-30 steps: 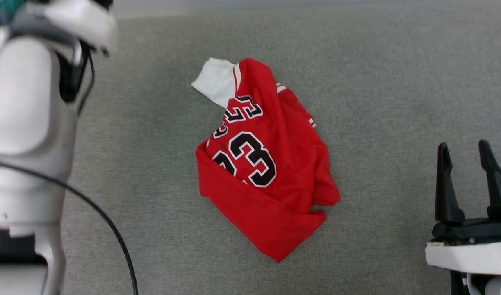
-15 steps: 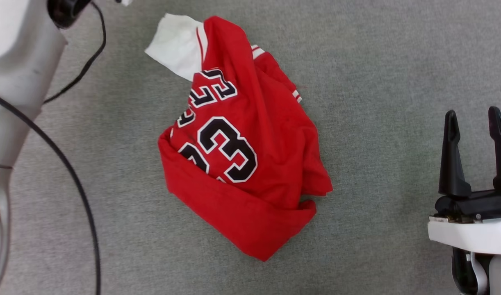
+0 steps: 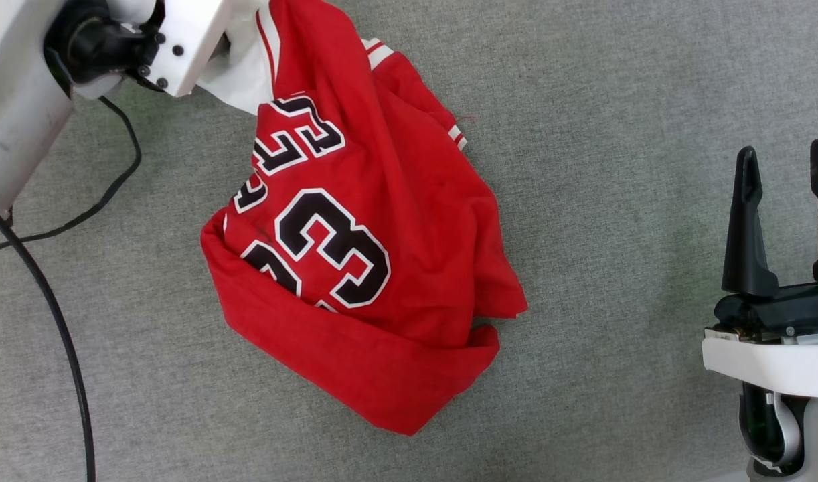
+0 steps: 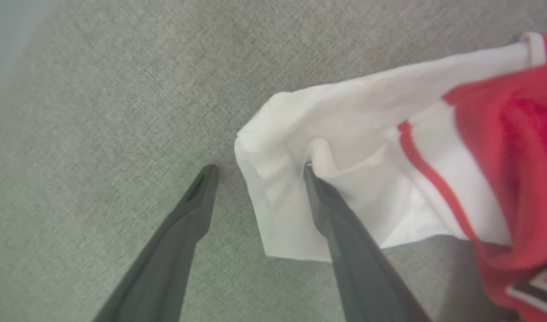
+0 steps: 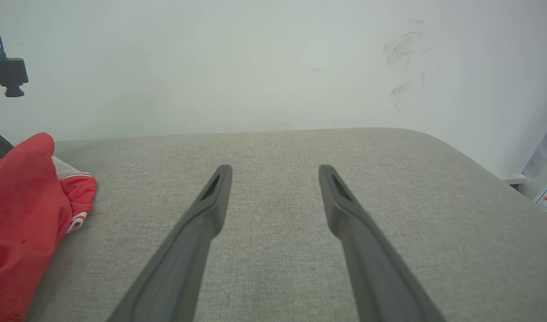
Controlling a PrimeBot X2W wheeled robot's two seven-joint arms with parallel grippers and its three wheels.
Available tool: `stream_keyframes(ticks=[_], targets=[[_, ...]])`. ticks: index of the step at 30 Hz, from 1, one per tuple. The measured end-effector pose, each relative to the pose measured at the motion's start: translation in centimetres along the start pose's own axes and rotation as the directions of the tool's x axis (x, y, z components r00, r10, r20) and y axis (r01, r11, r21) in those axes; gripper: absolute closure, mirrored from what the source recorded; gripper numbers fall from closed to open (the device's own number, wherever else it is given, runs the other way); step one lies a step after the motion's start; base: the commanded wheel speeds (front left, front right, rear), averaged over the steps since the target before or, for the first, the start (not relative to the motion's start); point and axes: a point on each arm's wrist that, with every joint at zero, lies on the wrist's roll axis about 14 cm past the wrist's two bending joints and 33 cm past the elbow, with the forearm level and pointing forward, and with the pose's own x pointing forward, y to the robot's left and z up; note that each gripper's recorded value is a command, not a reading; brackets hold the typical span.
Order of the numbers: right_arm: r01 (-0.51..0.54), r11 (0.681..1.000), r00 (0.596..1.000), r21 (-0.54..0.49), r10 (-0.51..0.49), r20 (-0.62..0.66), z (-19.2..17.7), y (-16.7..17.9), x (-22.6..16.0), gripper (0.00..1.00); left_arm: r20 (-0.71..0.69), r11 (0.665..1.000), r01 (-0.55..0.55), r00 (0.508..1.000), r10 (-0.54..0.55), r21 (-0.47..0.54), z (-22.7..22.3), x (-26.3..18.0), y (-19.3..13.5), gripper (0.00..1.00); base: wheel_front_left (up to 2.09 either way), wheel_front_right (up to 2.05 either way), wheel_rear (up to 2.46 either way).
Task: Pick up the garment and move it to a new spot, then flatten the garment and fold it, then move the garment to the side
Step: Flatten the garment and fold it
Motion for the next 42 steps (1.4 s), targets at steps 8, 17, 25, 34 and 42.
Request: stream_keyframes(ticks=[8, 17, 25, 34, 42], targets=[[-0.001, 1.0, 1.0, -0.003, 0.001, 0.002, 0.0, 0.0, 0.2, 0.0, -0.047, 0.999, 0.024, 0.999, -0.023, 0.036, -1.1, 0.8, -1.0, 1.0, 0.0, 0.0, 0.0], [-0.026, 1.0, 0.999, 0.004, 0.026, 0.027, 1.2, 1.0, -0.3, 0.0, 0.133, 0.997, 0.007, 0.991, -0.018, 0.081, 1.2, -2.2, -2.7, 1.0, 0.0, 0.0, 0.0], [-0.094, 0.995, 0.992, 0.025, 0.091, 0.085, 3.9, 3.4, -1.3, 0.0, 0.318, 0.996, -0.06, 0.947, 0.036, 0.067, -0.2, -9.5, -2.4, 1.0, 0.0, 0.0, 0.0], [-0.15, 0.988, 0.982, 0.046, 0.144, 0.122, 5.7, 5.4, -2.7, 0.0, 0.257, 0.973, -0.131, 0.95, 0.178, -0.188, -12.2, -12.8, 1.2, 1.0, 0.0, 0.0, 0.0], [-0.166, 0.985, 0.979, 0.046, 0.159, 0.124, 5.9, 5.9, -3.1, 0.0, 0.074, 0.901, -0.18, 0.971, 0.226, -0.395, -22.8, -11.0, 1.2, 1.0, 0.0, 0.0, 0.0]])
